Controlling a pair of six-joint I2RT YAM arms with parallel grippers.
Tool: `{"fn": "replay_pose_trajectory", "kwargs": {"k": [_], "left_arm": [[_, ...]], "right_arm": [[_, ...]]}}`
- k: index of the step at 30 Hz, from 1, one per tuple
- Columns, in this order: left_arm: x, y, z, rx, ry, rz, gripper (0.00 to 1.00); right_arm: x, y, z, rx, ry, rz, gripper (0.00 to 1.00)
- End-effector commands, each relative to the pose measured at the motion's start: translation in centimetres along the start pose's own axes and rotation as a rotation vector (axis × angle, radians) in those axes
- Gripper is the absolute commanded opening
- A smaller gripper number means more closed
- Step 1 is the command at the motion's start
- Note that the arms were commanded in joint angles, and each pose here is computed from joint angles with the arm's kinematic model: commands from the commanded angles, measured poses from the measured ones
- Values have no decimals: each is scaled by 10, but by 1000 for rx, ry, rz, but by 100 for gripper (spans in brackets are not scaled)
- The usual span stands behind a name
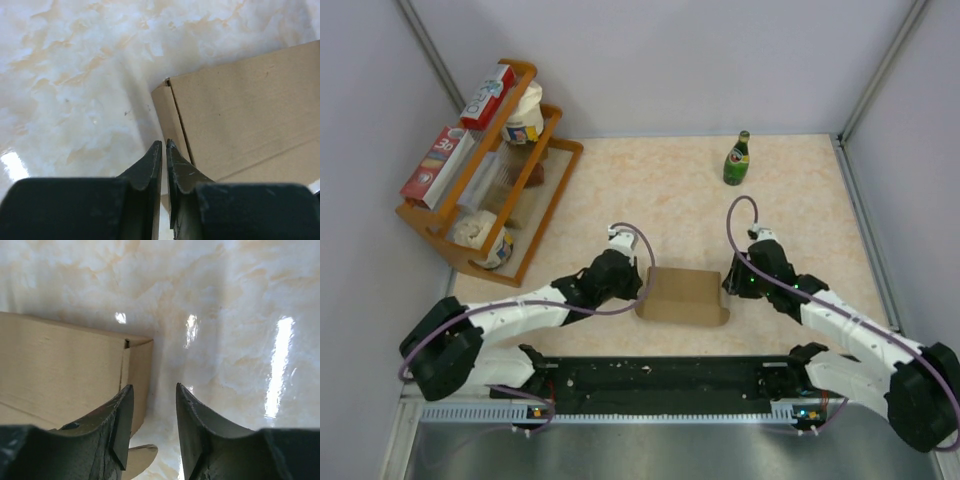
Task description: Fold the paper box
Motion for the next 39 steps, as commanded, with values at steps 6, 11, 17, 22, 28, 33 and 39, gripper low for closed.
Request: {"fn": "replay_pose_trajectory", "kwargs": {"k": [6, 11, 17, 22, 28, 33, 39], "left_arm": [[-23, 52, 7, 62, 63, -183, 27], [-17, 64, -8, 214, 60, -178, 43], [-15, 70, -3, 223, 50, -205, 52], [-20, 76, 9, 151, 73, -249, 67], [-26, 84, 12, 162, 94, -313, 76], [-27, 83, 13, 143, 98, -312, 76], [-29, 83, 13, 138, 99, -310, 77]], "right_arm": [[-30, 50, -2, -12, -9, -231, 52], [-19, 45, 2, -48, -11, -191, 63], [-22, 48, 4, -79, -81, -269, 73], [-28, 55, -9, 4, -162, -340, 76], [-19, 51, -13, 35, -169, -287, 88], [-18, 45, -13, 67, -197, -231, 93], [-21, 45, -16, 87, -161, -243, 99]]}}
Point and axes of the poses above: each gripper's point midway between its finger pads, its own y axis back along the fingers, its own z axis along the line the jaws close on, x = y × z, the point moved 4 cm from there along y, back along the fingers, and after that the axes turned 11 degrees about y, right-handed, at the moved point
